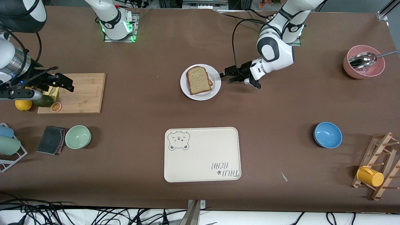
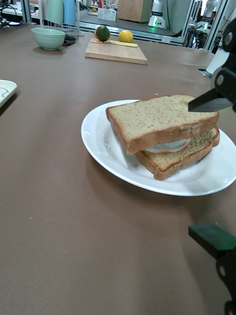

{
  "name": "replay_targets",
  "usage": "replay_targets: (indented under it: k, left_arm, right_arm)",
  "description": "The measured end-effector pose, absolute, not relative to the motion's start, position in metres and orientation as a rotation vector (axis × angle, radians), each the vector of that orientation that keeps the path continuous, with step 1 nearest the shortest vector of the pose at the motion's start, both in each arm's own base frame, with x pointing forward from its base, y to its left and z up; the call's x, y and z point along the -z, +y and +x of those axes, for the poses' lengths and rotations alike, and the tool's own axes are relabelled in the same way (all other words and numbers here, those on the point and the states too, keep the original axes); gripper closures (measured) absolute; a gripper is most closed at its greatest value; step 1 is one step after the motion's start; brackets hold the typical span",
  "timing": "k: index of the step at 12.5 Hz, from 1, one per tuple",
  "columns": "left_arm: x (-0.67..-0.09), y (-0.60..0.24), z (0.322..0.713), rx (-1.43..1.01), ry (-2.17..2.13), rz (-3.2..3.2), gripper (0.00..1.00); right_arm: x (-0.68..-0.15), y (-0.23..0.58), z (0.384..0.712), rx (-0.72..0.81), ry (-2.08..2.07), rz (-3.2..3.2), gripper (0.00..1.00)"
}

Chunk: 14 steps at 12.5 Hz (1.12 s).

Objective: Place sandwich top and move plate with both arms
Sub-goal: 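Grip the white plate rim with the left gripper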

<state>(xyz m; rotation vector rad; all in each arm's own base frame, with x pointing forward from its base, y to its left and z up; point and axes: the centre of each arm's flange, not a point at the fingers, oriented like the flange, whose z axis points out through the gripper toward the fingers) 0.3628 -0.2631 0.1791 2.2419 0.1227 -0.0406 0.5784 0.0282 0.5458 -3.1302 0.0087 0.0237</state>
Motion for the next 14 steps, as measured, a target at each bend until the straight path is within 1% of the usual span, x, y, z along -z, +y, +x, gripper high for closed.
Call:
replay_targets:
  k: [6, 10, 11, 12, 13, 14]
  left_arm:
    - [-0.157, -0.283, 0.356, 0.107, 0.114, 2.215, 0.00]
    - [-0.143, -0.292, 0.350, 0.094, 0.135, 2.179, 0.03]
    - [-0.141, -0.294, 0.349, 0.092, 0.134, 2.174, 0.11]
    - [-0.139, -0.295, 0.349, 0.095, 0.136, 2.172, 0.11]
    - [-0.138, -0.295, 0.349, 0.097, 0.136, 2.172, 0.19]
    - [-0.136, -0.295, 0.348, 0.095, 0.128, 2.173, 0.24]
  right_arm:
    - [-0.550, 0.027, 0.579, -0.006, 0.011, -3.130, 0.00]
    - [-0.550, 0.026, 0.579, -0.002, 0.016, -3.130, 0.00]
    - [-0.550, 0.026, 0.579, -0.002, 0.017, -3.130, 0.00]
    - [-0.550, 0.026, 0.579, -0.003, 0.018, -3.130, 0.00]
    - [-0.550, 0.026, 0.579, -0.003, 0.019, -3.130, 0.00]
    - [-0.550, 0.026, 0.579, -0.004, 0.020, -3.130, 0.00]
